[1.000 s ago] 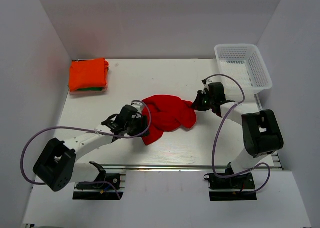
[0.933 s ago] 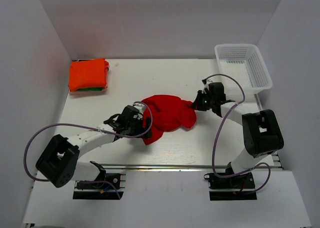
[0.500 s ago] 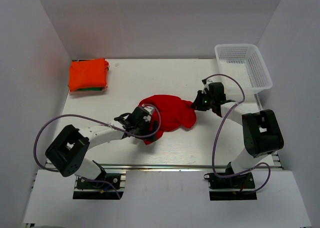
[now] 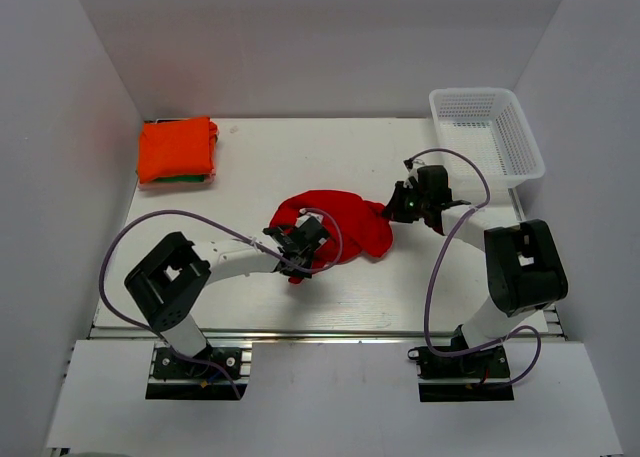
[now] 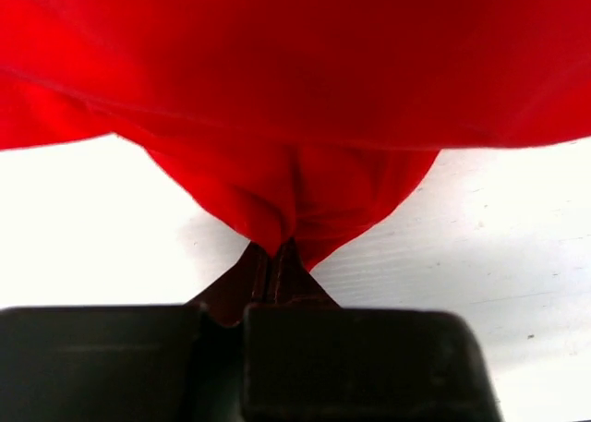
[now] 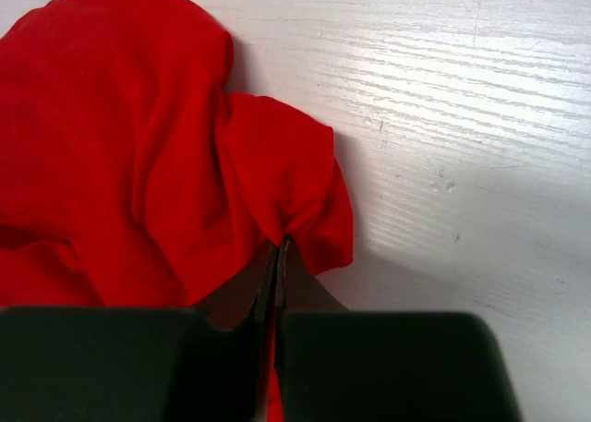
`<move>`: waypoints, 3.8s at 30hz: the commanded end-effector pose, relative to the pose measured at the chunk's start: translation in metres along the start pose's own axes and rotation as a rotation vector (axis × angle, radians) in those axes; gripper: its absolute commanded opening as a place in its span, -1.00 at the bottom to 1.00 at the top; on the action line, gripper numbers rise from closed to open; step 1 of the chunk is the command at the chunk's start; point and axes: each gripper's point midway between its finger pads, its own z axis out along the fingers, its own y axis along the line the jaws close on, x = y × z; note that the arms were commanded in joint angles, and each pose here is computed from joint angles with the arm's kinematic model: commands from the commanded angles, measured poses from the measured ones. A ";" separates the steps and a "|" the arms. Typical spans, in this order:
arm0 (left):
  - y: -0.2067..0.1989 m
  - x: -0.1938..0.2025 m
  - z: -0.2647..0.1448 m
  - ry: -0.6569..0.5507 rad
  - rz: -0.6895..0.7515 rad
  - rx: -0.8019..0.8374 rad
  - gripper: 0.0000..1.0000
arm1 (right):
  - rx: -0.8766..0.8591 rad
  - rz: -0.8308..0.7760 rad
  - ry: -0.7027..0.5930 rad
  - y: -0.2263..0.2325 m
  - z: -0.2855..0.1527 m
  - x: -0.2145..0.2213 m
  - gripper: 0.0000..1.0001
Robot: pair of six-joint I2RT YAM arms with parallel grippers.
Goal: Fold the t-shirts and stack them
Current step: Flatten out the tshirt
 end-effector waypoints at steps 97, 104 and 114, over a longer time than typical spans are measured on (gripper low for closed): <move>0.294 -0.448 -0.333 -1.259 -0.461 -0.838 -1.00 | 0.601 -0.334 -1.446 0.099 -0.309 -0.478 -1.00; 0.302 -0.438 -0.296 -1.178 -0.434 -0.797 -1.00 | 0.599 -0.306 -1.374 0.081 -0.283 -0.454 -1.00; 0.282 -0.367 -0.189 -0.927 -0.404 -0.634 -1.00 | 0.705 -0.199 -1.004 -0.007 -0.191 -0.316 -1.00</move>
